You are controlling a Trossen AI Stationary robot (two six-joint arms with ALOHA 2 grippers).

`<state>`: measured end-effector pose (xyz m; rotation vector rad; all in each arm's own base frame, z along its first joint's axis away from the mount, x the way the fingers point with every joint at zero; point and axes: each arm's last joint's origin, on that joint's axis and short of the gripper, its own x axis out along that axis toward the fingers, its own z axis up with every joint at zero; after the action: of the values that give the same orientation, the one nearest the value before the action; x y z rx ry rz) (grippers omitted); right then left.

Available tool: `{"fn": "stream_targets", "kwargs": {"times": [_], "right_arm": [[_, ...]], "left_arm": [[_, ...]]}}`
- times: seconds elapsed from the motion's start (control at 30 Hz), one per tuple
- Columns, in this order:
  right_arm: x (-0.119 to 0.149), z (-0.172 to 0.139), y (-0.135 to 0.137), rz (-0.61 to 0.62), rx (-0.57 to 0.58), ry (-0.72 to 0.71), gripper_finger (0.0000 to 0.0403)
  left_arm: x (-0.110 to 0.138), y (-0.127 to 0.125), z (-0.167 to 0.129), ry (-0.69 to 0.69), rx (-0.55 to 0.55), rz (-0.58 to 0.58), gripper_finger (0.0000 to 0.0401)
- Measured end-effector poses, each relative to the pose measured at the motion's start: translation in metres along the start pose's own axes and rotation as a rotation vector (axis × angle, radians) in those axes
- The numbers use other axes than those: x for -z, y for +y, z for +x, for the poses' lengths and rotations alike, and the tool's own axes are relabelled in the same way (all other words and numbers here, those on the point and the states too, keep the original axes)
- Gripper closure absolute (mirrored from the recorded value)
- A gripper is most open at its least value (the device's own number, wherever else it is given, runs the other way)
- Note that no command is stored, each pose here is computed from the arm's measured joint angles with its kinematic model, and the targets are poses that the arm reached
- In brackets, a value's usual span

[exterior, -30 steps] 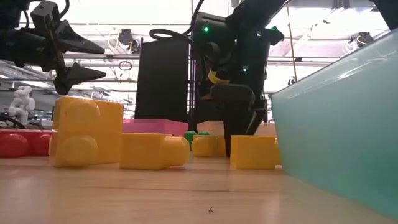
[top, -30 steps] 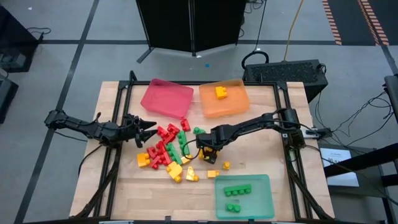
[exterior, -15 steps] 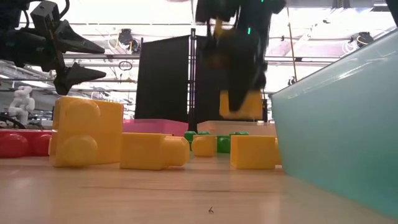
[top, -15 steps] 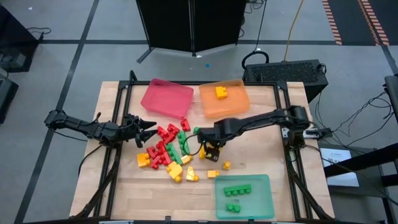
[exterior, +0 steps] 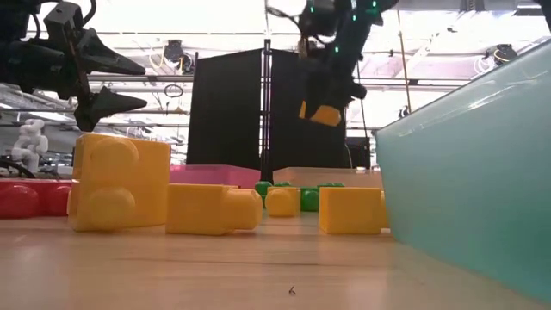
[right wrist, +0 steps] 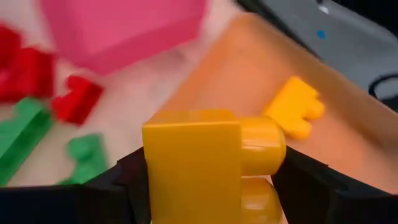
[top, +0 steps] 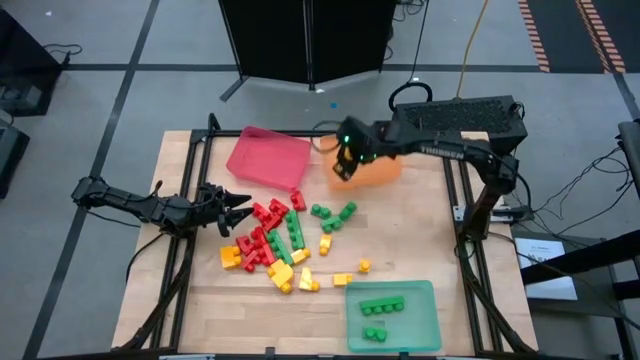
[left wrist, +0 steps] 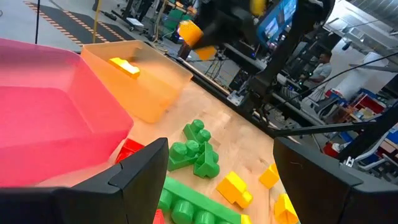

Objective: Sort blocks
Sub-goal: Put the yellow game piece into the orange bin

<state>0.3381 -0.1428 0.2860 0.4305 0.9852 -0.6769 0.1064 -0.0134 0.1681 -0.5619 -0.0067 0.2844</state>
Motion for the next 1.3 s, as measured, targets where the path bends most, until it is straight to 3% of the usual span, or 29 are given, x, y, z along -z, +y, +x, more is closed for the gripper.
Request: {"fn": "stream_targets", "kwargs": {"times": [0.23,0.37,0.5,0.67,0.8,0.9,1.03,1.17,1.3], "right_arm": [[-0.004,0.038,-0.033,0.087,0.032,0.129,0.0156],[-0.001,0.059,-0.039,0.102,0.038,0.205,0.0156],[-0.001,0.061,-0.04,0.104,0.038,0.205,0.0152],[-0.003,0.059,-0.043,0.15,0.053,0.21,0.003],[-0.01,0.049,-0.044,0.166,0.036,0.221,0.003],[-0.015,0.027,-0.03,0.114,-0.06,0.251,0.0049],[-0.005,-0.015,0.01,-0.016,-0.165,0.273,0.0058],[0.028,-0.04,0.052,-0.073,-0.148,0.333,0.0058],[0.07,-0.049,0.093,0.018,-0.094,0.323,0.0058]], "left_arm": [[0.0,0.0,0.0,0.0,-0.003,0.0,0.0109],[0.0,0.0,0.0,0.002,-0.004,-0.016,0.0109],[0.0,0.0,0.0,0.003,-0.006,-0.022,0.0109],[0.001,0.0,0.0,0.004,-0.006,-0.021,0.0109],[0.0,0.0,0.0,0.003,-0.005,-0.022,0.0109],[0.001,0.0,0.0,0.004,-0.005,-0.021,0.0109],[0.0,0.0,0.0,0.004,-0.005,-0.021,0.0109],[0.001,0.0,0.0,0.004,-0.006,-0.021,0.0109],[0.001,0.0,0.0,0.007,-0.002,-0.021,0.0109]]}}
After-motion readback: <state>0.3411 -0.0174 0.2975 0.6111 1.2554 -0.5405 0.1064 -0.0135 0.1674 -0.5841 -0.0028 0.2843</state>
